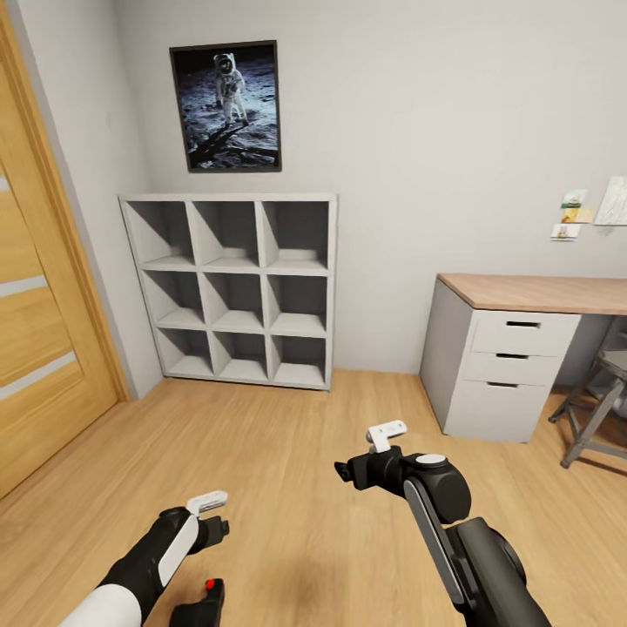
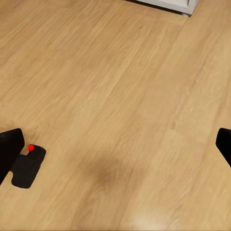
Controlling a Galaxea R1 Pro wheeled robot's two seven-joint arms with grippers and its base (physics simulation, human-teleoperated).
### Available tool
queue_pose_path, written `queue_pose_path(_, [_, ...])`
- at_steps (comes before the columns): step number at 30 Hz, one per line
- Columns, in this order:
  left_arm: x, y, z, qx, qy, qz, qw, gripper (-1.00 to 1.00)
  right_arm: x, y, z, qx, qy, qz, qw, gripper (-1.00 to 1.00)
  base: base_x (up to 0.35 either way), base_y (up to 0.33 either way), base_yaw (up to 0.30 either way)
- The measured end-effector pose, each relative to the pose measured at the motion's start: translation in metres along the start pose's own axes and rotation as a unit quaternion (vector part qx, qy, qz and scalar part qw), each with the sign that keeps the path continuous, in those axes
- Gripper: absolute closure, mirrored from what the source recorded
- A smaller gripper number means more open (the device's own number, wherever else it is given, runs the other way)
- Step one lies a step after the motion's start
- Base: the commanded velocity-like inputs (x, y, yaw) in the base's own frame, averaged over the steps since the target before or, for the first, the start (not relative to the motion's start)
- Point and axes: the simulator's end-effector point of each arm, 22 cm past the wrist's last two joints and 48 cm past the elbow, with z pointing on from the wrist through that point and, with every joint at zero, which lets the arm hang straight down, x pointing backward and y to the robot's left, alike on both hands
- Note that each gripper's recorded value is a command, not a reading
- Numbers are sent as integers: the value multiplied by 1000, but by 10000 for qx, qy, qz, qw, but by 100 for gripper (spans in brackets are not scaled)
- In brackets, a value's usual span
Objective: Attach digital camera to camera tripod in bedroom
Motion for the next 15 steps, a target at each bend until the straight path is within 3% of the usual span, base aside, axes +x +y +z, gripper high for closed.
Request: queue_pose_path(15, [14,-3,22,34,-30,-157,9999,-100,22,-4,13,41,-55,13,10000,-100,0,23,-1])
